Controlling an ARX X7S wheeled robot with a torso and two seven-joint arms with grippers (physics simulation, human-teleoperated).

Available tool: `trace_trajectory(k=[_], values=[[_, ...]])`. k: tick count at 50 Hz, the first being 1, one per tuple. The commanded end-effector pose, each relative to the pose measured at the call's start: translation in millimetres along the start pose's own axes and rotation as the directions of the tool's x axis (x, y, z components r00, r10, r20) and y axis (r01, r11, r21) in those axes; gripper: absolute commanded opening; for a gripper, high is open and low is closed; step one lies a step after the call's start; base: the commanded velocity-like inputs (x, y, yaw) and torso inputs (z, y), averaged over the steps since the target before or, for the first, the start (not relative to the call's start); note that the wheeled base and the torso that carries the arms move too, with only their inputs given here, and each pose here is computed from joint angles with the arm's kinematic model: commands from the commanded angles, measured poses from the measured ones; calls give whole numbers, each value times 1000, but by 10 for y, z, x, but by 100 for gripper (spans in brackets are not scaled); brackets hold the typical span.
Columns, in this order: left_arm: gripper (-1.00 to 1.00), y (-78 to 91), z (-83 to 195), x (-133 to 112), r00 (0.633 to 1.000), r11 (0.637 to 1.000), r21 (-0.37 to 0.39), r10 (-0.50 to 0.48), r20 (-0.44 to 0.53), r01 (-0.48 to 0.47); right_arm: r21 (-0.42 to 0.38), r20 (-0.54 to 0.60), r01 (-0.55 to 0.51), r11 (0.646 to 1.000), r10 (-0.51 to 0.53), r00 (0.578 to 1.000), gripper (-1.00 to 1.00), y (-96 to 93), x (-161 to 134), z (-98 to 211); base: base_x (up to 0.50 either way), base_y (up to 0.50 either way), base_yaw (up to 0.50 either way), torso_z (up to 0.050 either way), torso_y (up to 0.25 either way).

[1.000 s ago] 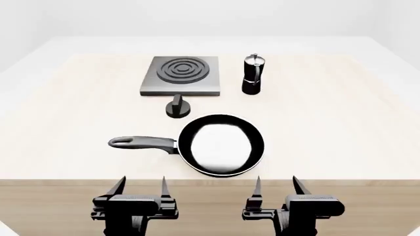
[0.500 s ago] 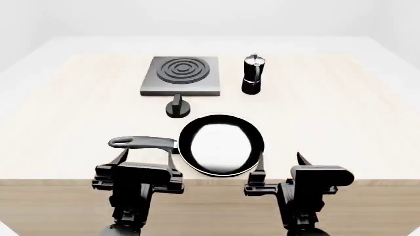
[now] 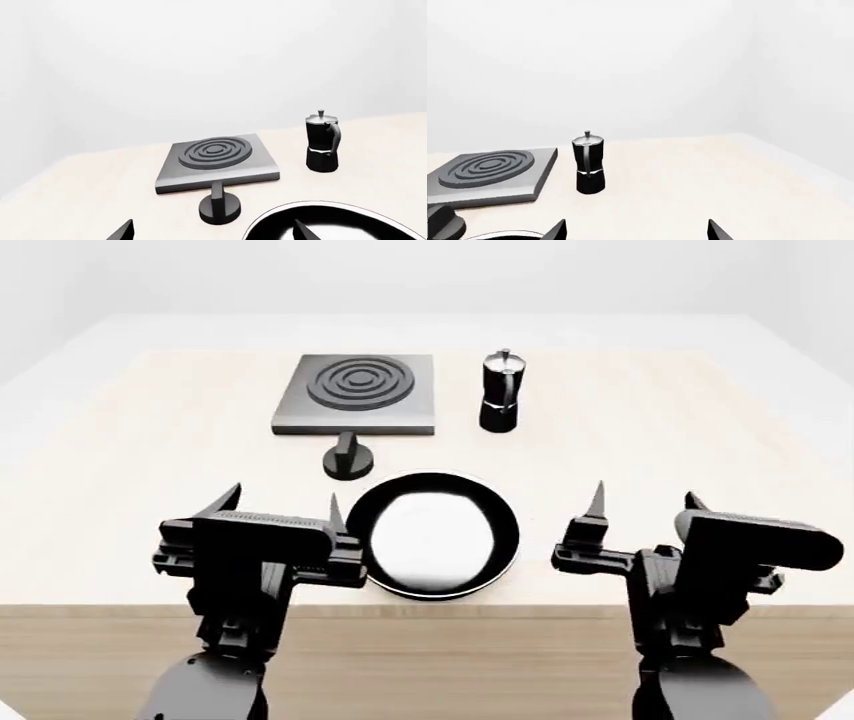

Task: Turn on the stove and put the frying pan on it.

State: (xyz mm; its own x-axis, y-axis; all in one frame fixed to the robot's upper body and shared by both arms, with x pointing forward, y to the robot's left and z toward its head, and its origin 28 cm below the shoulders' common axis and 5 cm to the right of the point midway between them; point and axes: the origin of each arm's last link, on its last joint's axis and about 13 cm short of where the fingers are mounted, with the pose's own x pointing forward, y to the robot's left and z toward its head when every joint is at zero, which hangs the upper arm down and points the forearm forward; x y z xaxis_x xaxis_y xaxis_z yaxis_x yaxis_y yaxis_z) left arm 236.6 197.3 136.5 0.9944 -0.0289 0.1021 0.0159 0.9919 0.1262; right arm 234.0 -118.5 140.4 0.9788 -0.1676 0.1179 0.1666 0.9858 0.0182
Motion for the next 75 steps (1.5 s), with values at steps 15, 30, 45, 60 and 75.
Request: trace_trajectory(k=[15,30,45,60,75], values=[[100,100,78,13,998,998,-24,55,19,-55,74,16,338,938,-340,940,100,-426,60,150,0,0,0,0,0],[100,114,88,6,998,998,-20,65,22,-65,105,8,359,928,-361,932,100,-458,51,159,0,144,0,0,0],[100,137,97,0,997,997,-20,71,22,-70,126,2,344,930,-347,938,100,-473,33,176,294,0,0,0,0],[100,141,100,-5,997,997,-18,74,22,-73,131,-2,381,915,-384,923,100,-570,4,197,500,0,0,0,0],[100,145,102,-6,997,997,-17,76,24,-76,128,-6,364,923,-366,930,100,-549,10,195,500,0,0,0,1]])
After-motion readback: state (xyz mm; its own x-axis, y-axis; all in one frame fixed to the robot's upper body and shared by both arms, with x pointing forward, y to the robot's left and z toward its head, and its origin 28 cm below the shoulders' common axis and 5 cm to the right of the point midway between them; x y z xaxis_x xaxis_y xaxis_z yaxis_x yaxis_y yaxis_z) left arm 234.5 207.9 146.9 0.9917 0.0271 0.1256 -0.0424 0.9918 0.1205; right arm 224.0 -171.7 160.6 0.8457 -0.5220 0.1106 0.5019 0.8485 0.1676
